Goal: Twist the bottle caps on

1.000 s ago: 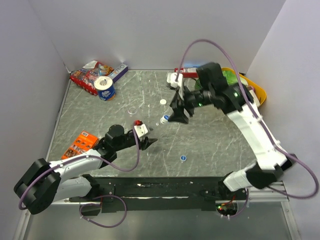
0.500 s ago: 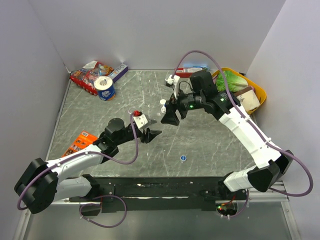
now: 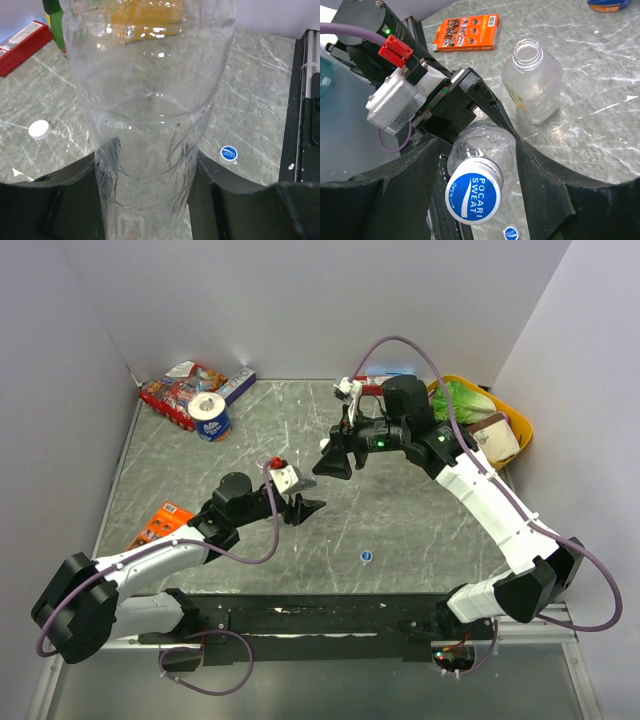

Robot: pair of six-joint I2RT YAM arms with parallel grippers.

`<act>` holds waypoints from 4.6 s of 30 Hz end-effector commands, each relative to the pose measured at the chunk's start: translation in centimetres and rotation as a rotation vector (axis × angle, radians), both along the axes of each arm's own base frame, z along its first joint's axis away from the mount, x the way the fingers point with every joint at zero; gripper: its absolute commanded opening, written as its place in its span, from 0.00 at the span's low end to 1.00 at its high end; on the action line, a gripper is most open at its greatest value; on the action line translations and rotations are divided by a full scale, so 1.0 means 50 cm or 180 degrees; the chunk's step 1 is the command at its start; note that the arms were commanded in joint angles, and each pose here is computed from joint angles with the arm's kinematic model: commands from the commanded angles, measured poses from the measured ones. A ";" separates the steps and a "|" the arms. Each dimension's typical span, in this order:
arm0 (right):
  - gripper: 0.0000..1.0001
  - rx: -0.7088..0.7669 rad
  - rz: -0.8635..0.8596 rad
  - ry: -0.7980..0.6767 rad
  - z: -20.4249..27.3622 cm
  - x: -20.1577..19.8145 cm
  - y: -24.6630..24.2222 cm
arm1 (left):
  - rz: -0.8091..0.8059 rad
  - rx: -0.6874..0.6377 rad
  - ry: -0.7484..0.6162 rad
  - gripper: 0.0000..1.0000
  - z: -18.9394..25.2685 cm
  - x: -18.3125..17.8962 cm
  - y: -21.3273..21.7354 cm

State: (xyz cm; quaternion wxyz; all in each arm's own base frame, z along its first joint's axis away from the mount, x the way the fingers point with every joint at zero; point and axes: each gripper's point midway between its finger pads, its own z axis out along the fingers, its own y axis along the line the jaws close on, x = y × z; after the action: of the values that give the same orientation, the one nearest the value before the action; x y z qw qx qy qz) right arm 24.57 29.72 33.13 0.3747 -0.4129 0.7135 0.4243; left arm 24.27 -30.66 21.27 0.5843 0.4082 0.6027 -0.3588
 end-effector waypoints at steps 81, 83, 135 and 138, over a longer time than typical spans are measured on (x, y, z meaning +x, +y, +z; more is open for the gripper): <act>0.72 -0.1483 -0.2077 -0.0351 -0.258 0.349 -0.511 | 0.0146 0.0365 0.0455 0.96 0.102 0.121 0.018; 0.72 -0.1478 -0.2068 -0.0354 -0.258 0.353 -0.510 | 0.0142 0.0365 0.0464 0.96 0.101 0.121 0.017; 0.16 -0.1022 -0.0712 -0.0901 -0.171 0.248 -0.219 | 0.0145 0.0264 0.0282 0.96 0.122 0.117 0.031; 0.13 -0.0761 -0.0371 -0.1081 -0.074 0.184 -0.201 | -0.0020 0.0239 0.0112 0.96 0.139 0.112 0.007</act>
State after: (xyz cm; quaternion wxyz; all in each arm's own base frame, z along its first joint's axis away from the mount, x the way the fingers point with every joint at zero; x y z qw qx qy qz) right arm 37.53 18.52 20.83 0.4050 -0.4283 0.7823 0.2013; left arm 30.17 -28.58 25.68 0.5288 0.3978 0.6751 -0.3262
